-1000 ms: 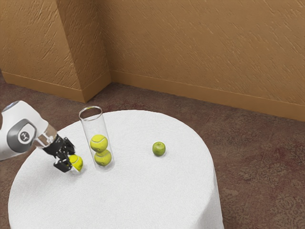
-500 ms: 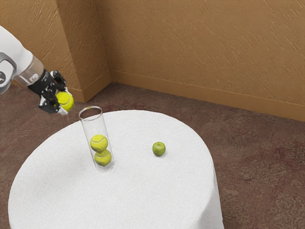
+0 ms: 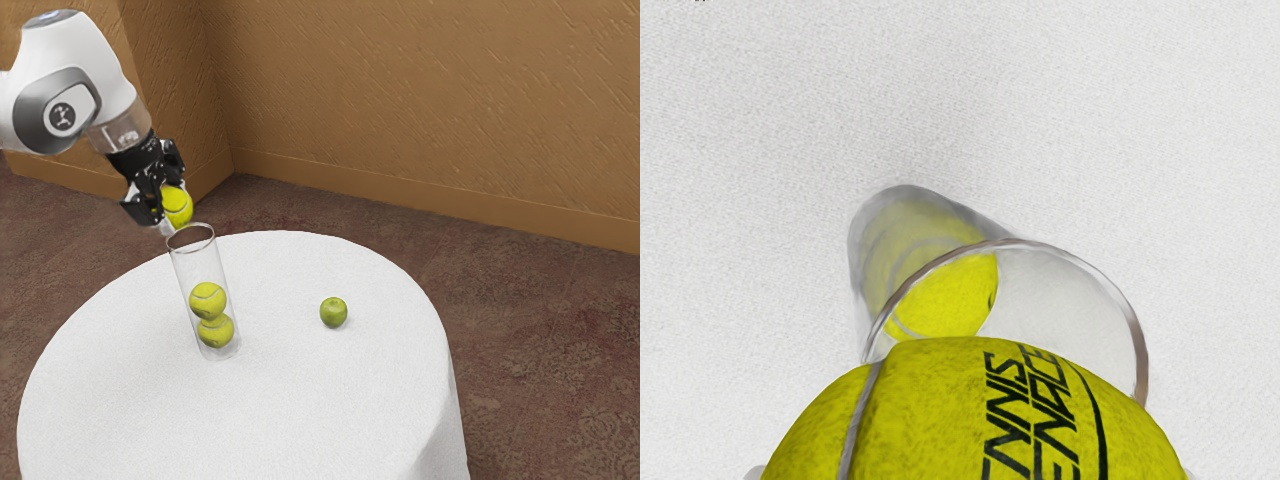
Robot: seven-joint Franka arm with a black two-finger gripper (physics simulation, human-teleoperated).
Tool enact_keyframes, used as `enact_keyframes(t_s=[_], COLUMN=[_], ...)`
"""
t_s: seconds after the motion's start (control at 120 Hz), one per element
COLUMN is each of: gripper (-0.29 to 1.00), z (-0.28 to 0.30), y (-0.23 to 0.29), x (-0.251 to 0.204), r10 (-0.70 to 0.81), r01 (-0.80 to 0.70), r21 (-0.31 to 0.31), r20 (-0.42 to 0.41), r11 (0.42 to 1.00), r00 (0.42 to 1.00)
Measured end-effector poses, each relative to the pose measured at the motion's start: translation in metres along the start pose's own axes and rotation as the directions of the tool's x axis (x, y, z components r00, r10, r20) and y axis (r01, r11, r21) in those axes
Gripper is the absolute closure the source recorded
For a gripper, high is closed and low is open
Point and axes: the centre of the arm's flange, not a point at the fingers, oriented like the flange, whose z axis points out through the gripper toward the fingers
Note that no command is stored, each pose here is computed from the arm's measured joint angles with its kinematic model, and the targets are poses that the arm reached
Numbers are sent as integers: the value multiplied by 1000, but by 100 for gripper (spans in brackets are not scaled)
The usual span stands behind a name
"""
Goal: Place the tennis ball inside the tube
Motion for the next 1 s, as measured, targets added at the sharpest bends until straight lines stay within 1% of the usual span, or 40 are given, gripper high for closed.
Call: enact_keyframes(t_s=[0.2,0.417,0.6,0.733,0.8,0.833,0.867,0.933,1.0], gripper=[31,31,14,8,6,5,4,3,2], z=[21,25,26,26,25,20,3,-37,-71], y=[21,25,25,25,23,21,23,21,13], x=[-9,-10,-10,-11,-11,-13,-26,-57,-73], r10=[-21,-31,-35,-33,-30,-23,5,97,199], r01=[23,33,37,35,32,25,-3,-96,-197], r21=[33,46,52,53,65,69,57,41,39], r20=[-53,-47,-38,-35,-36,-36,-33,-34,-62], r11=[999,998,998,998,997,997,998,995,980], r00=[998,998,999,999,999,999,999,995,978])
